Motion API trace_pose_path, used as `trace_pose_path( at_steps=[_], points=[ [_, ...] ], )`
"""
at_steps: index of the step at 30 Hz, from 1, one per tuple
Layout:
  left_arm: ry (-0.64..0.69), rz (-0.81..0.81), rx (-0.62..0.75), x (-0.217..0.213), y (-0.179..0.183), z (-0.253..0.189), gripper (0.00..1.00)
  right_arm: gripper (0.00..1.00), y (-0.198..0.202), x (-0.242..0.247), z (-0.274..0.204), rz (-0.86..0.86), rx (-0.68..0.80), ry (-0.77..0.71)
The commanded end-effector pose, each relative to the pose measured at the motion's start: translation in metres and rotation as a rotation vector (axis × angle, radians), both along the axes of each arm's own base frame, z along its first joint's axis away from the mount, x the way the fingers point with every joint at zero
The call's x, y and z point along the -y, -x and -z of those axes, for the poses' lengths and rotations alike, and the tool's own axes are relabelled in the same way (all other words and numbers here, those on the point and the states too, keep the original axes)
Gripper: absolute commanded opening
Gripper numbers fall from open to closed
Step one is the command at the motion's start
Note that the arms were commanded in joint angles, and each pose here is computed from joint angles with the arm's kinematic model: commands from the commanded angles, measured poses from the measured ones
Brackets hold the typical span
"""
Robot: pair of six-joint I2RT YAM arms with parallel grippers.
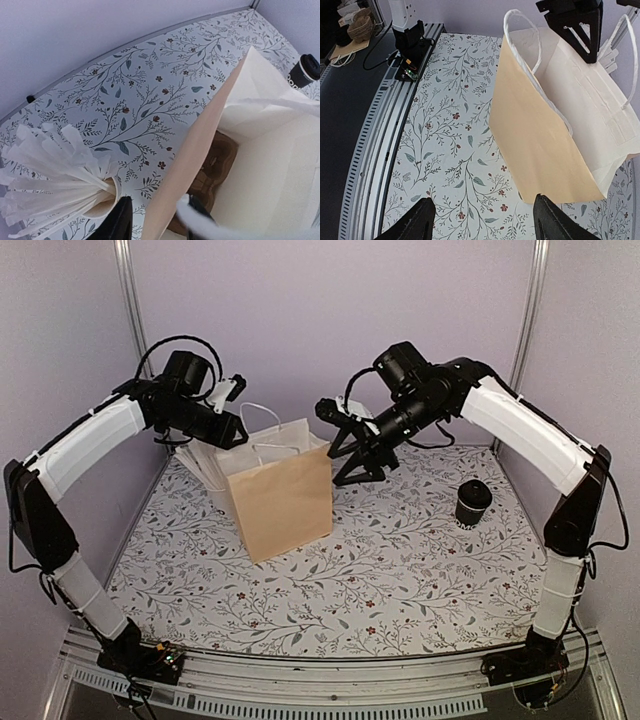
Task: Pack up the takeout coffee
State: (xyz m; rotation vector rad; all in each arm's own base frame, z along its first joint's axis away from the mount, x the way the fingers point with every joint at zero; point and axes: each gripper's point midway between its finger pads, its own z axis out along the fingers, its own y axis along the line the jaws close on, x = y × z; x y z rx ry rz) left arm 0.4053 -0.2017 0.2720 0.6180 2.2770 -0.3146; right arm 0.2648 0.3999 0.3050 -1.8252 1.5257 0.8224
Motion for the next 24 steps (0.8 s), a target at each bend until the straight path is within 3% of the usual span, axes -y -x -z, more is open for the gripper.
trace_pose_path(
  at_steps=[1, 7, 13, 24],
  points=[
    [0.067, 0.100, -0.023, 0.022, -0.005, -0.001, 0.33, 0.69, -0.001, -0.007, -0.023, 0.025, 0.104, -0.037],
    [0.109, 0.166, -0.043, 0.040, -0.001, -0.001, 0.00, 0.68, -0.015, -0.024, -0.024, 0.048, 0.096, -0.045],
    [0.005, 0.232, 0.050, 0.075, 0.025, -0.009, 0.00, 0.69, -0.016, -0.005, -0.022, 0.080, 0.159, 0.004],
    [-0.288, 0.237, 0.332, 0.114, 0.058, -0.038, 0.00, 0.74, -0.026, 0.105, -0.034, 0.231, 0.214, 0.007]
  ],
)
